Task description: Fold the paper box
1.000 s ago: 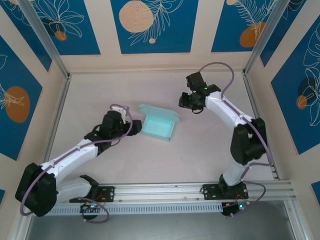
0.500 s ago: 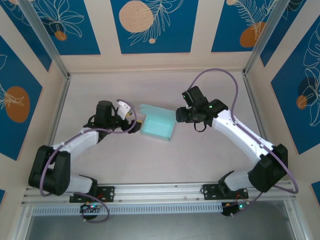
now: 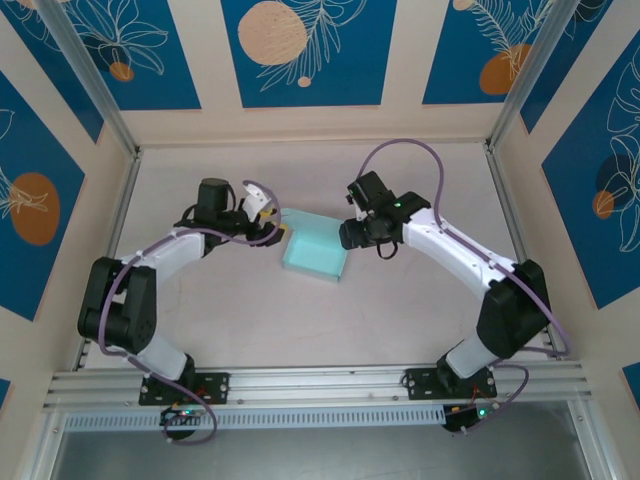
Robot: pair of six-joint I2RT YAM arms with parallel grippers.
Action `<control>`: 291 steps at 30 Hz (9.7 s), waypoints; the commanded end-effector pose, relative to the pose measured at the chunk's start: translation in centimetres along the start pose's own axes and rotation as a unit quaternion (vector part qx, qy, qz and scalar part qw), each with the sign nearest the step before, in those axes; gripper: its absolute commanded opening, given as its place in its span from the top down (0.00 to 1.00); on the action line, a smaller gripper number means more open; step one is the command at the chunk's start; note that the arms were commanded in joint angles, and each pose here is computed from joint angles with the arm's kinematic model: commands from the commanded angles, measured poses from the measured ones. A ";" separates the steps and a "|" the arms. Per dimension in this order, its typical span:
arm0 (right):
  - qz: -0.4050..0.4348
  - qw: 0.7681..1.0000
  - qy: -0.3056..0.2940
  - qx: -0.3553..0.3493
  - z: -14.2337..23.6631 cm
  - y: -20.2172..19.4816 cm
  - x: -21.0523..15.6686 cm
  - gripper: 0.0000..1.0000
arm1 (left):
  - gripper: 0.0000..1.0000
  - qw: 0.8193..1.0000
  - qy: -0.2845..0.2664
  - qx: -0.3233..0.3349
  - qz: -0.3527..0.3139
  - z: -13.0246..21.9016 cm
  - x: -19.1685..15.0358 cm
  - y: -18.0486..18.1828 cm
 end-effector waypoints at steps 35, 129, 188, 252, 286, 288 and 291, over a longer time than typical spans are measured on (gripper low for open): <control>-0.047 0.997 -0.021 -0.064 -3.6 0.7 0.6 0.76 | 0.97 0.984 0.034 0.116 0.132 -4.4 0.2 -1.7; -0.123 0.978 -0.136 -0.095 -10.4 9.2 -8.5 1.00 | 1.00 0.923 0.063 0.267 0.271 -4.3 -6.7 -8.9; -0.021 0.987 -0.139 0.073 -7.1 5.1 -0.6 0.90 | 1.00 0.899 -0.035 0.324 0.295 -7.8 -2.8 -9.4; 0.156 0.972 -0.170 0.047 -5.4 4.7 2.1 0.88 | 0.45 0.986 0.025 0.066 0.154 4.5 -2.6 -0.7; 0.069 0.992 -0.107 0.021 -2.1 4.0 1.1 0.62 | 0.61 0.994 0.006 0.081 0.078 1.6 -2.2 2.5; 0.065 0.993 -0.102 0.015 -2.8 4.0 1.4 0.63 | 0.63 0.993 0.006 0.083 0.083 1.3 -2.3 2.6; 0.054 0.994 -0.098 0.004 -3.8 3.8 1.8 0.63 | 0.65 0.992 0.016 0.087 0.085 0.7 -2.3 2.7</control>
Point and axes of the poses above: each hand's point on the last joint's axis, 136 mm out from that joint toward the fingers, its own z axis back along the fingers, its own y axis along the line the jaws close on, x = y × z, the point moved 8 cm from there along z, back along the fingers, and after that the axes turned 12 degrees about -z, right-handed, at the moved point
